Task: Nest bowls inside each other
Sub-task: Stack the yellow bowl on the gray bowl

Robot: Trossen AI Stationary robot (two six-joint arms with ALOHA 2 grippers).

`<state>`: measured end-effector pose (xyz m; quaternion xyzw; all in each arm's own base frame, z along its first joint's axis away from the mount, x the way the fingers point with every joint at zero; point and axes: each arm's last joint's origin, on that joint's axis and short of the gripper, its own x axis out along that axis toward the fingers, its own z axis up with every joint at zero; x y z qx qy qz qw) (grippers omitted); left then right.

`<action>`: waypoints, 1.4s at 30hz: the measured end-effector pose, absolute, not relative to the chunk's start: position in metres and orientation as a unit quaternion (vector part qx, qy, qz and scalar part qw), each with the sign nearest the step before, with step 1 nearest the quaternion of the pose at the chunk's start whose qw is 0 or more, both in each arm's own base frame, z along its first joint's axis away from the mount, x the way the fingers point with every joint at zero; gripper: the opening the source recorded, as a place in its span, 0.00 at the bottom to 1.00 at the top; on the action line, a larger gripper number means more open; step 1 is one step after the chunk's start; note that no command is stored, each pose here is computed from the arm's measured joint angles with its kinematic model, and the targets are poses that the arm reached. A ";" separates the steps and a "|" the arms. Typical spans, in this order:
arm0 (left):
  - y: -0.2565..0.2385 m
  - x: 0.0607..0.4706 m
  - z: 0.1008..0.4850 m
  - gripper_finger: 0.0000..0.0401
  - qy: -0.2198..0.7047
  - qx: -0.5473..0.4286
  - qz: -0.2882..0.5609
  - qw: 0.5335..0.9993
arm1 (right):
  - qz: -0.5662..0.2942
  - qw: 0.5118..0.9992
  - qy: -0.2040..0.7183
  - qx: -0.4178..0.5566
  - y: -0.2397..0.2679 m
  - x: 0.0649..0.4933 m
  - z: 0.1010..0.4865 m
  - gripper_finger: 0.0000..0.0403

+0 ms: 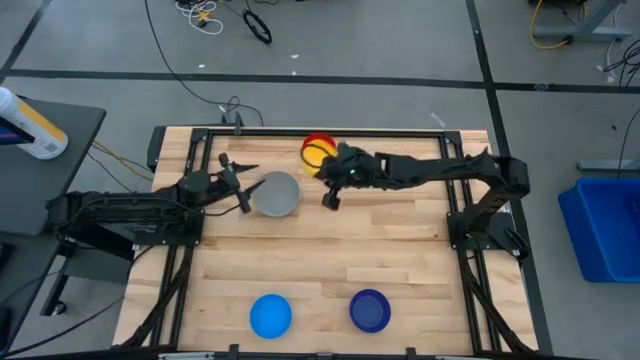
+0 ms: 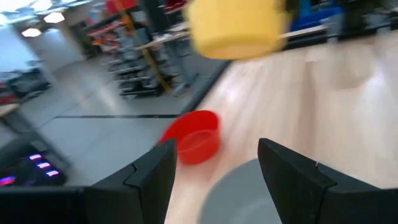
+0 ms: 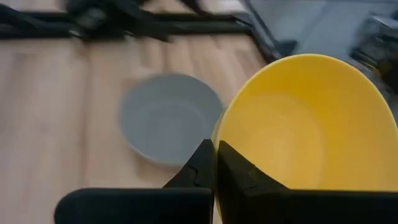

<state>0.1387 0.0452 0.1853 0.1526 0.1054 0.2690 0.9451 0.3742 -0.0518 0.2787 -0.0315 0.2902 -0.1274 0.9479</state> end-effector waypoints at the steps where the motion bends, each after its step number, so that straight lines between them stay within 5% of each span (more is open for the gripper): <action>1: 0.046 0.138 0.186 0.58 0.106 0.156 0.283 0.941 | -0.114 0.953 0.281 -0.027 -0.049 0.381 0.276 0.00; 18: 0.039 0.101 0.207 0.58 0.028 0.148 0.337 0.929 | -0.018 0.951 0.308 -0.007 -0.059 0.482 0.229 0.00; 32: 0.037 0.097 0.205 0.58 0.031 0.145 0.325 0.934 | 0.012 0.932 0.361 0.040 -0.070 0.501 0.185 0.01; 42: 0.037 0.097 0.205 0.58 0.031 0.145 0.323 0.935 | 0.003 0.935 0.351 0.040 -0.070 0.503 0.188 0.36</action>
